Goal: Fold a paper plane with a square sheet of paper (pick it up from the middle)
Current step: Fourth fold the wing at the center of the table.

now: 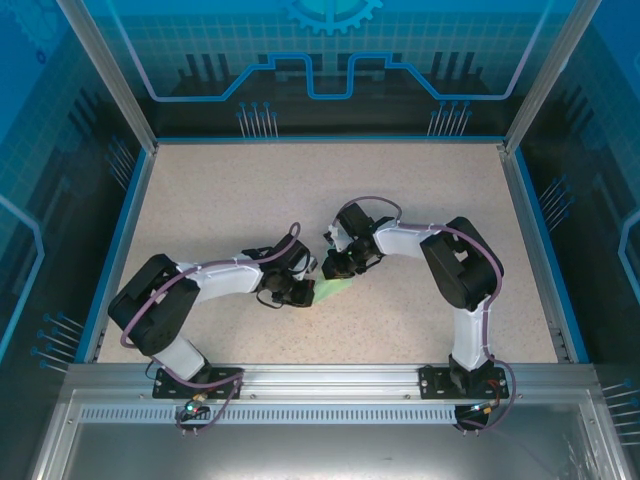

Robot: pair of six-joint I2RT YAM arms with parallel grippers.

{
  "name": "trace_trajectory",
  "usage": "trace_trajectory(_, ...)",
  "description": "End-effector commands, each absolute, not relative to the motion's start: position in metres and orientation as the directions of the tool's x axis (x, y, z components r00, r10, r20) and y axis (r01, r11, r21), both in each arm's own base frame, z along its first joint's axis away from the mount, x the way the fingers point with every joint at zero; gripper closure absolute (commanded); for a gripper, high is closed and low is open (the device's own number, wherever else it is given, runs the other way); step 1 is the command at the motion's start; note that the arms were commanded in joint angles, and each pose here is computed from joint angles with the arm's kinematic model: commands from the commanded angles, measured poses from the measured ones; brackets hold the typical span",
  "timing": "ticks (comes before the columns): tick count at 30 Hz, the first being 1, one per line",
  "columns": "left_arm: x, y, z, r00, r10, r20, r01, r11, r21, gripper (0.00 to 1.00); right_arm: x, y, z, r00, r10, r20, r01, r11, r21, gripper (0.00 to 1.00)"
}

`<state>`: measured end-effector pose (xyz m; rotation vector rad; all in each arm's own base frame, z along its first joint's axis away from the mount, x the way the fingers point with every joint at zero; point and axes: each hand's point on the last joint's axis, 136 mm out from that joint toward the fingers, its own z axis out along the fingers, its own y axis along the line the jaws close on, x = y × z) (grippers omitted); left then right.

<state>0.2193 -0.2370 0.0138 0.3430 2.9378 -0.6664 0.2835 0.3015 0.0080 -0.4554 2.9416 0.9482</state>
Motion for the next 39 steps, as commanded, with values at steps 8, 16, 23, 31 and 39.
trace_trajectory(8,0.227,-0.252,0.069,-0.959,0.179,-0.219,0.265,0.839,-0.475,0.85,0.278,0.261,-0.036,-0.969,-0.246,-0.013,-0.228,0.879,0.418,0.88)
trace_trajectory(16,0.241,-0.27,0.07,-0.961,0.123,-0.246,0.242,0.805,-0.541,0.87,0.278,0.264,-0.033,-0.97,-0.244,-0.016,-0.226,0.87,0.438,0.88)
trace_trajectory(23,0.238,-0.274,0.049,-0.964,0.145,-0.225,0.249,0.791,-0.558,0.88,0.279,0.264,-0.034,-0.969,-0.247,-0.011,-0.227,0.871,0.435,0.88)
trace_trajectory(31,0.231,-0.258,0.015,-0.967,0.19,-0.172,0.25,0.844,-0.474,0.89,0.28,0.264,-0.036,-0.969,-0.247,-0.005,-0.225,0.874,0.43,0.88)
trace_trajectory(39,0.227,-0.247,0.002,-0.97,0.186,-0.157,0.237,0.87,-0.433,0.89,0.278,0.259,-0.038,-0.968,-0.25,0.001,-0.226,0.88,0.418,0.88)
